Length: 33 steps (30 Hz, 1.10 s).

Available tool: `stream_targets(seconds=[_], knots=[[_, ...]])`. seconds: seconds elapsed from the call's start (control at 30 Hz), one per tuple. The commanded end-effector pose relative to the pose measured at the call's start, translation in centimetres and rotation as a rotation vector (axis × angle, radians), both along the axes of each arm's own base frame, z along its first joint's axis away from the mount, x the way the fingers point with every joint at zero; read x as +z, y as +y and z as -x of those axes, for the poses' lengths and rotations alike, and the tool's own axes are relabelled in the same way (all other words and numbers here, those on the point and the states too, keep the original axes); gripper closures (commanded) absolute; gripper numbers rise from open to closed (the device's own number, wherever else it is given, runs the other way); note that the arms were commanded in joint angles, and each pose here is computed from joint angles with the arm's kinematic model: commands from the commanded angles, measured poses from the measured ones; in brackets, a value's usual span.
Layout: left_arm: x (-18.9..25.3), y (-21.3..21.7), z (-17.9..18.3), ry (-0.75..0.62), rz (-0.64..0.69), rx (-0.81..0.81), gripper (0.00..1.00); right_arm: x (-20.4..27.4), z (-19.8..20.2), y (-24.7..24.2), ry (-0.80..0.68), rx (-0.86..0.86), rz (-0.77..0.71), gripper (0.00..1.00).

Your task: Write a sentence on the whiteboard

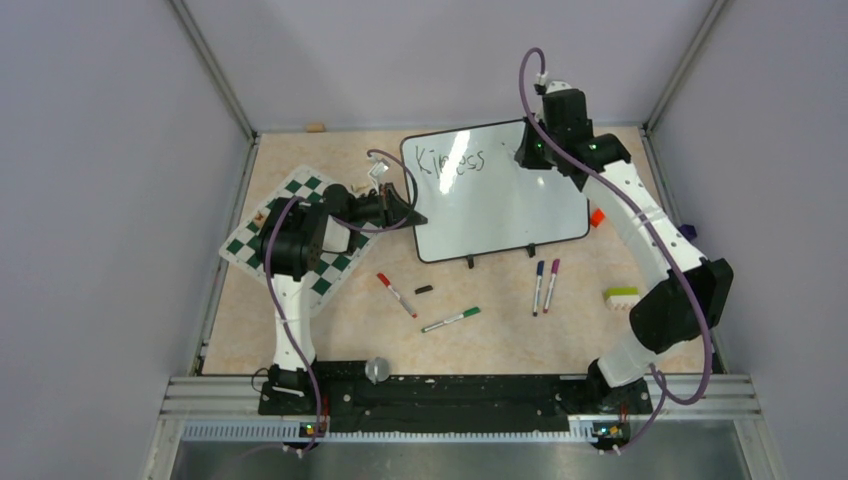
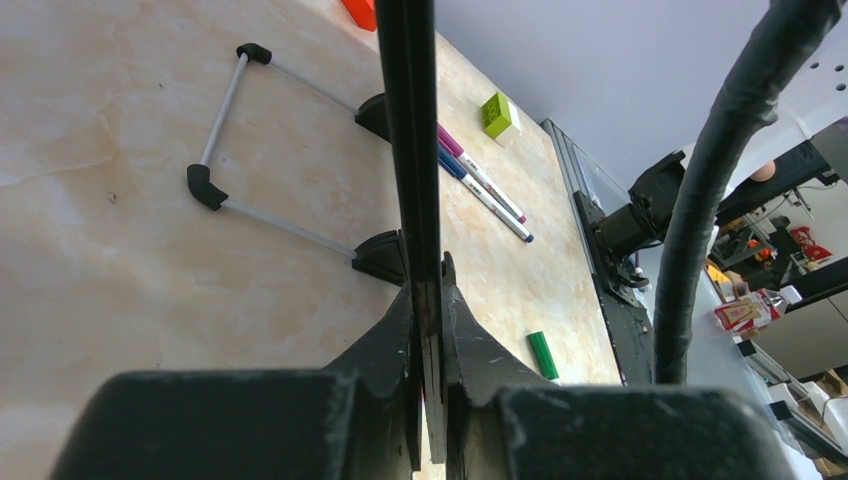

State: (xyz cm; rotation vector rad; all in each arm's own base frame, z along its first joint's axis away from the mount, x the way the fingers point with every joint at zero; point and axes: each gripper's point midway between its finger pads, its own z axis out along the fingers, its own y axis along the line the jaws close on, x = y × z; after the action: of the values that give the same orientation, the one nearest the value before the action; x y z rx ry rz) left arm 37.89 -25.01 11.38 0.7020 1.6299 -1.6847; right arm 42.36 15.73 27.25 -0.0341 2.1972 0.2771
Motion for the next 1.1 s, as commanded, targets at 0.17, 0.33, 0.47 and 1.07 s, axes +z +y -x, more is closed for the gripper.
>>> stream_targets(seconds=[0.17,0.33,0.47,1.07], knots=[[1.7,-0.1,0.6,-0.248,0.015,-0.025,1.0,1.5,-0.4,-0.1,-0.053,0.007,-0.03,1.0],[1.7,-0.1,0.6,-0.245,0.015,-0.027,1.0,1.3,-1.1,0.2,-0.051,0.011,-0.031,1.0],[1.7,-0.1,0.6,-0.249,0.014,-0.028,1.0,1.3,-1.7,0.5,-0.05,0.013,-0.031,1.0],[1.7,-0.1,0.6,-0.249,0.014,-0.029,1.0,0.1,-1.6,0.4,-0.013,0.007,-0.019,1.0]])
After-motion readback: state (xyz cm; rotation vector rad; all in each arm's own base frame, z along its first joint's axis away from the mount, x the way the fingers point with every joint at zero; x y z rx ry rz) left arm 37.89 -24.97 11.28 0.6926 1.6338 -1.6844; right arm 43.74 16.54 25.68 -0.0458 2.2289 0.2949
